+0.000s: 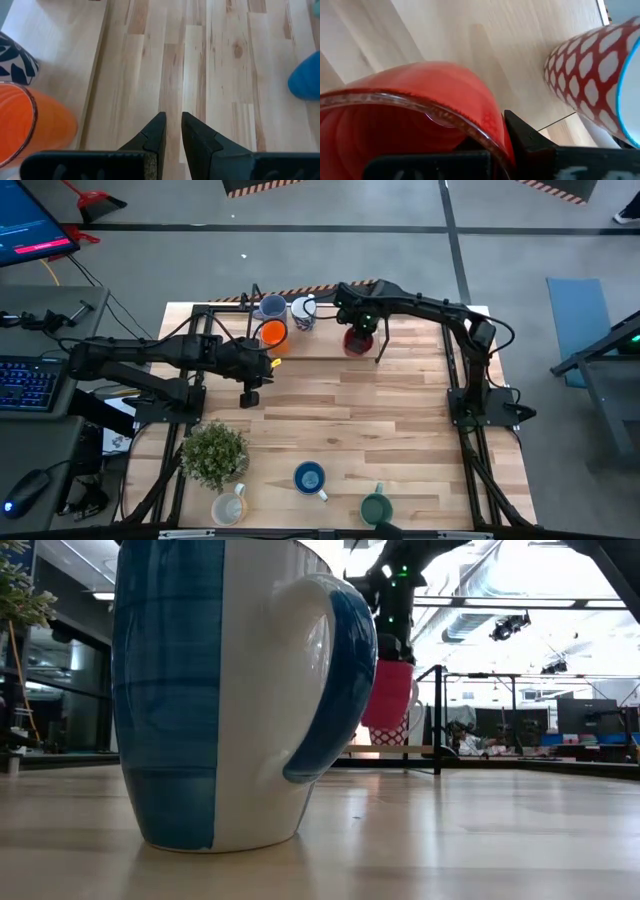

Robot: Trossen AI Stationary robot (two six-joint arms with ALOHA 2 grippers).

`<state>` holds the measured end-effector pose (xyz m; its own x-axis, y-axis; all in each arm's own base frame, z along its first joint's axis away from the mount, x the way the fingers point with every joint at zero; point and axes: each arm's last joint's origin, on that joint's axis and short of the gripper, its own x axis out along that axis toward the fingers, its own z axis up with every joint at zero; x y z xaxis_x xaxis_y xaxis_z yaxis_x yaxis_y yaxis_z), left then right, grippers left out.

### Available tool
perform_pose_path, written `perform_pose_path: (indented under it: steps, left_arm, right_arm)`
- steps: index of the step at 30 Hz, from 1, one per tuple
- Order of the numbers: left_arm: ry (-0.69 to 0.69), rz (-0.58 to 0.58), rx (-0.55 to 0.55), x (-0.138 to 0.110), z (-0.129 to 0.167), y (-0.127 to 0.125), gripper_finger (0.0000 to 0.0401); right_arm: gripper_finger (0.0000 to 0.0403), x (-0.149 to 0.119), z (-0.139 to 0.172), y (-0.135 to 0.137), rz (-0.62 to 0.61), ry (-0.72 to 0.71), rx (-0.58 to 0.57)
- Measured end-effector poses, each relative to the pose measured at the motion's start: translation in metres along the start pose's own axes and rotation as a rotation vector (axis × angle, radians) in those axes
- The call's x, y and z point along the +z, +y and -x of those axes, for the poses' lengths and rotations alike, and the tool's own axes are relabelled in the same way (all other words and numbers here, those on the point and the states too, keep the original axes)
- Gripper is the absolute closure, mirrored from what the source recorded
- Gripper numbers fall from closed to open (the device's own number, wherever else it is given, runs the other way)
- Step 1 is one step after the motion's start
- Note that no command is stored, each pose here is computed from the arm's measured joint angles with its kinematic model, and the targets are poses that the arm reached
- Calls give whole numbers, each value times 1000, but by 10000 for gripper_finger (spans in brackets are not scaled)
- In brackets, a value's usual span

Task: Place coffee mugs
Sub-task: Put the red mug on the shelf

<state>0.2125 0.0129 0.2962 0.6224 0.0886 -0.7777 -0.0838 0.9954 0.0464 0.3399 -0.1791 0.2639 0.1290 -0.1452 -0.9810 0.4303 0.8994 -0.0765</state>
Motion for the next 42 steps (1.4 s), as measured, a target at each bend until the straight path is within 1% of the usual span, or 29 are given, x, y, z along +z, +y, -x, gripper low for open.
perform_pose_path:
  steps: [5, 11, 19, 23, 33, 36, 42]
  left_arm:
    - [0, 2, 0, 0, 0, 0, 350]
    - [0, 2, 0, 0, 0, 0, 350]
    - [0, 20, -1, 0, 0, 0, 350]
    - [0, 20, -1, 0, 0, 0, 350]
    - [1, 29, -1, 0, 0, 0, 350]
    - [1, 36, -1, 0, 0, 0, 350]
    - [1, 38, -1, 0, 0, 0, 350]
  right_arm:
    - [403, -7, -12, -8, -15, 49, -21]
    - [403, -4, -12, -11, -6, 20, -49]
    - [403, -6, -12, -14, 14, 45, -90]
    - [403, -7, -12, -13, 19, 49, -75]
    - [402, -8, -12, -13, 16, 65, -78]
    - [393, -8, -12, -13, 16, 65, -78]
    - [351, -8, -12, -13, -6, 64, -99]
